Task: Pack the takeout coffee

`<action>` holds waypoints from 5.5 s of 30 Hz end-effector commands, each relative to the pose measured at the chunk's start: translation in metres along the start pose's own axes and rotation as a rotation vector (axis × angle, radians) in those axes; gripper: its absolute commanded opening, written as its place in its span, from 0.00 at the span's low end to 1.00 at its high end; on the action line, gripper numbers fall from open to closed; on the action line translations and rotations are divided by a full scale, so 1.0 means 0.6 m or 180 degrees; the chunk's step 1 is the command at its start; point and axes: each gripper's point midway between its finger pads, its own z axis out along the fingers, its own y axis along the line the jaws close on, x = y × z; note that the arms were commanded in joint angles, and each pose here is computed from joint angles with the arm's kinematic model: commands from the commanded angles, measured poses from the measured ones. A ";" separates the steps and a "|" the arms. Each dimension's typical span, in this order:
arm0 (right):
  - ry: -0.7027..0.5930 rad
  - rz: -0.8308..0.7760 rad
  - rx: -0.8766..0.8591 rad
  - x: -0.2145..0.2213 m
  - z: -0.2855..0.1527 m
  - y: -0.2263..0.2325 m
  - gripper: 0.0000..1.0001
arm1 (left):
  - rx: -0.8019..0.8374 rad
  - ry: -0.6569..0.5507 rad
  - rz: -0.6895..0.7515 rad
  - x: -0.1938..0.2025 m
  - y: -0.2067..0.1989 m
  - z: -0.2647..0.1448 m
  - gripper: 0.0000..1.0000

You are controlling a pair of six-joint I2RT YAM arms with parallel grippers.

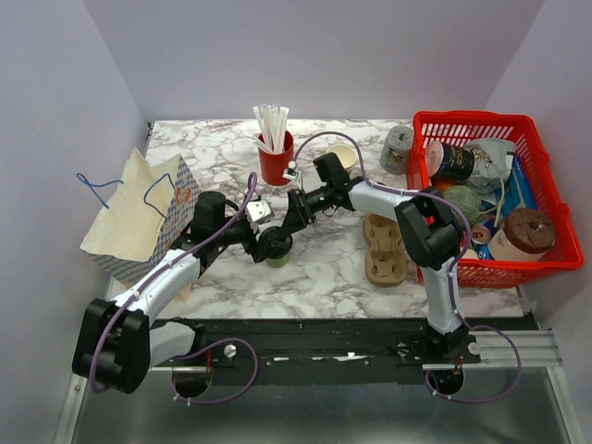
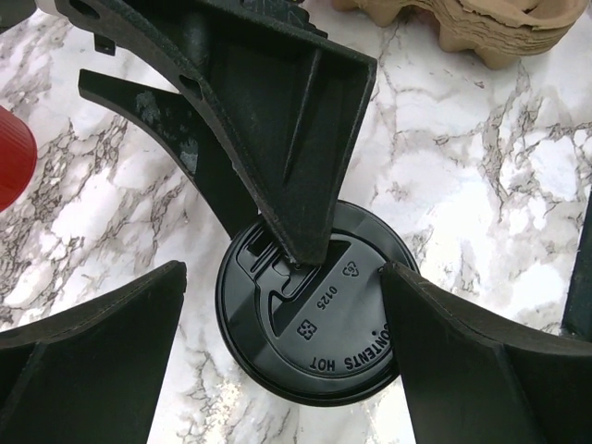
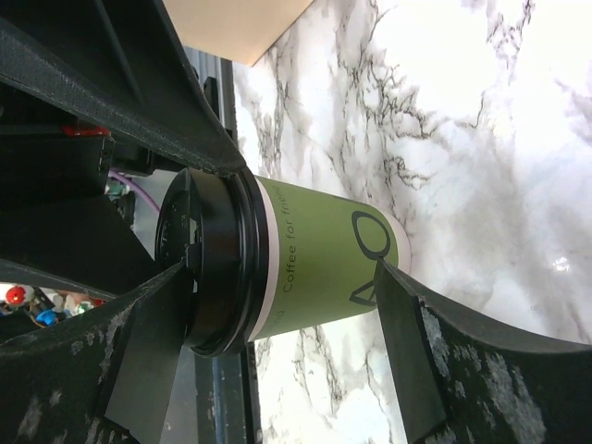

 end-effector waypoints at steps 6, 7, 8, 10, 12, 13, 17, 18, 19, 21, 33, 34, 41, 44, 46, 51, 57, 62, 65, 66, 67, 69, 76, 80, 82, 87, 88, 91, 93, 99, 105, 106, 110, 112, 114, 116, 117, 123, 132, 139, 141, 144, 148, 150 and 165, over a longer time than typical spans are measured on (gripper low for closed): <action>0.0051 0.0069 0.0276 0.022 0.011 -0.060 0.81 | -0.0065 0.0863 -0.0040 0.163 -0.014 -0.014 0.94; 0.0062 0.0094 0.0303 0.027 0.012 -0.066 0.81 | -0.0084 0.0895 -0.0034 0.165 -0.011 -0.015 0.94; 0.0063 0.0093 0.0318 0.028 0.013 -0.069 0.80 | -0.0070 0.0900 -0.0040 0.165 -0.011 -0.014 0.94; 0.0072 0.0079 0.0346 0.032 0.014 -0.074 0.79 | -0.0069 0.0921 -0.0054 0.167 -0.010 -0.013 0.94; 0.0059 0.0052 0.0449 0.031 0.015 -0.085 0.78 | -0.0103 0.0968 -0.0059 0.170 -0.004 -0.012 0.94; 0.0050 0.0049 0.0456 0.030 0.014 -0.087 0.78 | -0.0087 0.0985 -0.0068 0.172 -0.005 -0.012 0.94; 0.0011 -0.0011 0.0291 0.009 0.016 -0.066 0.78 | -0.0051 0.0903 -0.0059 0.163 -0.006 -0.015 0.93; -0.0008 -0.0029 0.0252 0.000 0.014 -0.056 0.79 | 0.0020 0.0817 -0.0070 0.151 -0.011 -0.014 0.93; -0.0022 -0.0057 0.0203 -0.008 0.011 -0.046 0.79 | 0.0037 0.0780 -0.0115 0.142 -0.013 -0.016 0.94; -0.0056 -0.0123 0.0060 -0.025 0.003 -0.020 0.80 | 0.0053 0.0590 -0.0175 0.092 -0.004 -0.017 0.94; -0.0371 -0.0230 0.0091 -0.128 -0.077 0.029 1.00 | 0.0276 0.0196 -0.0300 -0.031 -0.007 -0.023 0.99; -0.0371 -0.0263 0.0141 -0.129 -0.082 0.028 1.00 | 0.0252 0.0188 -0.0298 -0.034 -0.006 -0.025 0.99; -0.0533 -0.1116 0.1002 -0.171 -0.149 0.064 1.00 | -0.0019 0.0273 -0.0066 -0.049 0.012 -0.043 0.99; -0.0590 -0.1421 0.1192 -0.175 -0.181 0.104 1.00 | -0.0050 0.0336 -0.0001 -0.045 0.013 -0.045 0.99; -0.0587 -0.1537 0.1246 -0.165 -0.197 0.129 1.00 | -0.0012 0.0352 0.0048 -0.045 0.008 -0.044 0.99; -0.0575 -0.1582 0.1358 -0.133 -0.224 0.155 1.00 | 0.0044 0.0399 0.0095 -0.045 0.005 -0.039 0.99; -0.0550 -0.1685 0.1390 -0.093 -0.235 0.176 1.00 | 0.0068 0.0535 0.0234 -0.033 0.003 -0.024 0.99; -0.0519 -0.1694 0.1402 -0.081 -0.236 0.173 1.00 | 0.0156 0.0635 0.0244 -0.021 -0.002 -0.012 0.99; -0.0524 -0.1711 0.1397 -0.086 -0.236 0.172 1.00 | 0.0145 0.0712 0.0267 -0.014 0.002 -0.008 0.99; -0.0530 -0.1715 0.1392 -0.088 -0.236 0.172 1.00 | 0.0134 0.0737 0.0297 -0.012 0.004 -0.008 0.99; -0.0538 -0.1728 0.1388 -0.093 -0.236 0.173 1.00 | 0.0120 0.0800 0.0296 -0.005 0.005 -0.009 0.99; -0.0540 -0.1727 0.1382 -0.097 -0.236 0.172 1.00 | 0.0135 0.0876 0.0294 0.002 0.008 -0.008 0.99; -0.0549 -0.1720 0.1368 -0.105 -0.236 0.169 1.00 | 0.0165 0.0959 0.0272 0.010 0.018 0.003 0.99; -0.0557 -0.1727 0.1396 -0.106 -0.239 0.166 1.00 | 0.0058 0.0954 0.0302 0.012 0.037 0.015 0.99; -0.0553 -0.1727 0.1402 -0.104 -0.239 0.167 1.00 | -0.0024 0.0928 0.0349 0.007 0.052 0.022 0.99; -0.0561 -0.1730 0.1458 -0.101 -0.245 0.165 1.00 | -0.0166 0.0948 0.0425 -0.001 0.090 0.043 0.99; -0.0554 -0.1731 0.1469 -0.098 -0.245 0.164 1.00 | -0.0217 0.0937 0.0449 -0.005 0.099 0.047 0.98; -0.0548 -0.1737 0.1512 -0.094 -0.251 0.163 1.00 | -0.0278 0.0908 0.0445 -0.014 0.119 0.062 0.98; -0.0544 -0.1742 0.1535 -0.091 -0.255 0.163 1.00 | -0.0311 0.0903 0.0421 -0.020 0.136 0.075 0.98; -0.0542 -0.1739 0.1596 -0.081 -0.267 0.163 1.00 | -0.0412 0.0859 0.0264 -0.034 0.182 0.105 0.98; -0.0536 -0.1716 0.1642 -0.070 -0.274 0.159 1.00 | -0.0539 0.0741 0.0033 -0.042 0.218 0.111 0.97; -0.0538 -0.1714 0.1650 -0.068 -0.275 0.158 1.00 | -0.0560 0.0718 0.0017 -0.042 0.224 0.107 0.97; -0.0530 -0.1689 0.1651 -0.067 -0.275 0.154 1.00 | -0.0582 0.0654 -0.0048 -0.044 0.228 0.098 0.96; -0.0536 -0.1695 0.1631 -0.070 -0.275 0.156 1.00 | -0.0561 0.0671 -0.0071 -0.038 0.224 0.096 0.96; -0.0539 -0.1687 0.1620 -0.075 -0.273 0.154 1.00 | -0.0452 0.0618 -0.0061 -0.050 0.211 0.094 0.98; -0.0553 -0.1703 0.1622 -0.081 -0.275 0.157 1.00 | -0.0324 0.0622 0.0001 -0.058 0.198 0.089 0.99; -0.0547 -0.1699 0.1621 -0.081 -0.274 0.154 1.00 | -0.0335 0.0624 0.0048 -0.068 0.201 0.086 0.99; -0.0534 -0.1671 0.1593 -0.081 -0.272 0.151 1.00 | -0.0041 0.1054 0.0441 -0.044 0.184 0.059 0.99; -0.0510 -0.1574 0.1588 -0.069 -0.267 0.140 1.00 | 0.0306 0.1488 0.0495 0.035 0.136 0.028 0.99; -0.0502 -0.1548 0.1586 -0.071 -0.266 0.138 1.00 | 0.0278 0.1500 0.0406 0.061 0.141 0.044 0.98; -0.0495 -0.1545 0.1586 -0.070 -0.266 0.137 1.00 | 0.0300 0.1498 0.0361 0.067 0.140 0.048 0.97; -0.0489 -0.1541 0.1585 -0.067 -0.265 0.137 1.00 | 0.0333 0.1451 0.0319 0.073 0.136 0.055 0.95; -0.0457 -0.1494 0.1566 -0.059 -0.261 0.129 1.00 | 0.0465 0.1460 0.0252 0.089 0.125 0.062 0.93; -0.0458 -0.1490 0.1551 -0.060 -0.260 0.130 1.00 | 0.0517 0.1492 0.0205 0.096 0.124 0.066 0.91; -0.0418 -0.1532 0.1396 -0.068 -0.251 0.130 1.00 | 0.0792 0.1347 -0.0040 0.082 0.082 0.054 0.66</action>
